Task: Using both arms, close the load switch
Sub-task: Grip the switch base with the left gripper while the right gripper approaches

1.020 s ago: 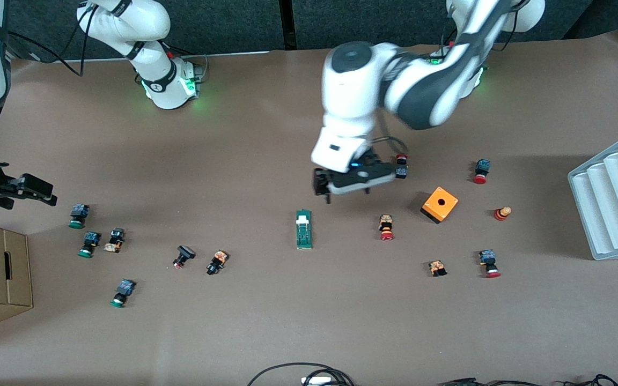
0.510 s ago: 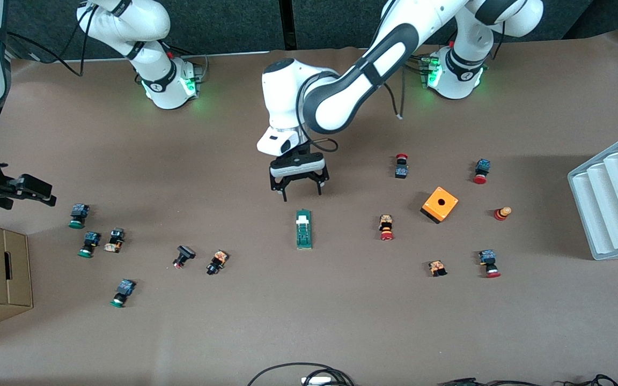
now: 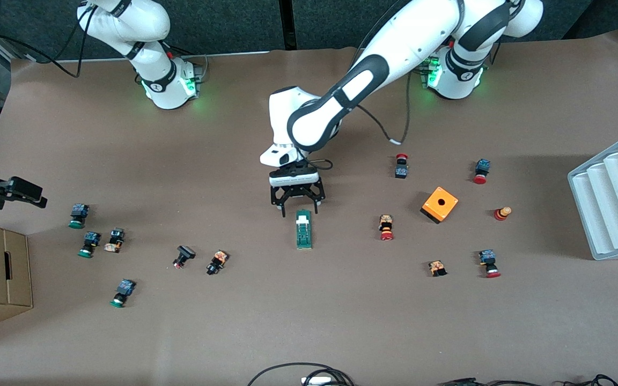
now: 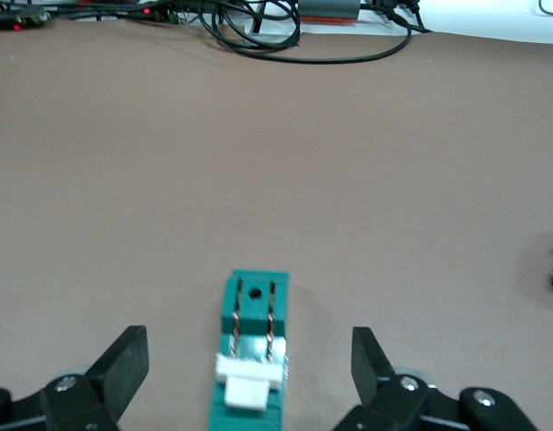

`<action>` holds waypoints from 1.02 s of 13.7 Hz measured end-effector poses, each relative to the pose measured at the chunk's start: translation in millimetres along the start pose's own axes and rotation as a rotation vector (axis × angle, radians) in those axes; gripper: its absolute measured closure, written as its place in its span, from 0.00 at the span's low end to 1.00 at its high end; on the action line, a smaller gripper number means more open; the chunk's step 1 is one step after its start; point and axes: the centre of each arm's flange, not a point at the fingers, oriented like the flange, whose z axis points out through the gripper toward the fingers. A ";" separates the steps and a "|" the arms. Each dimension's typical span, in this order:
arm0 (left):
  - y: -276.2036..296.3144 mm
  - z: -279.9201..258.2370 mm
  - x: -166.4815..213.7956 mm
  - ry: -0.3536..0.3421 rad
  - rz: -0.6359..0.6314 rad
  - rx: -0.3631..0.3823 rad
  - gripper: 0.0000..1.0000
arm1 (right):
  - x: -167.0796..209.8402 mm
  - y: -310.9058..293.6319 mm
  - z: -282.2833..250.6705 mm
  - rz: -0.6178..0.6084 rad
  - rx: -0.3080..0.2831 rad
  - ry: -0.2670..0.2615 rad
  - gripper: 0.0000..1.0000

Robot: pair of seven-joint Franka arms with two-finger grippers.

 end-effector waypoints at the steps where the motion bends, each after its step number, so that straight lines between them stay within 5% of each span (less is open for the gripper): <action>1: 1.0 3.6 -15.9 0.020 -0.005 -0.015 0.00 | 0.2 -0.5 0.7 0.000 0.002 -0.002 0.00; 6: -3.1 28.0 -61.9 0.139 -0.028 -0.082 0.00 | 6.1 -8.7 16.9 -0.003 0.015 -0.030 0.00; 11: -14.7 50.2 -82.8 0.242 0.042 -0.025 0.00 | 16.7 -37.6 40.4 0.229 0.123 -0.069 0.00; 14: -13.6 50.5 -99.8 0.244 0.061 -0.021 0.00 | 28.8 -92.4 59.0 0.358 0.124 -0.076 0.00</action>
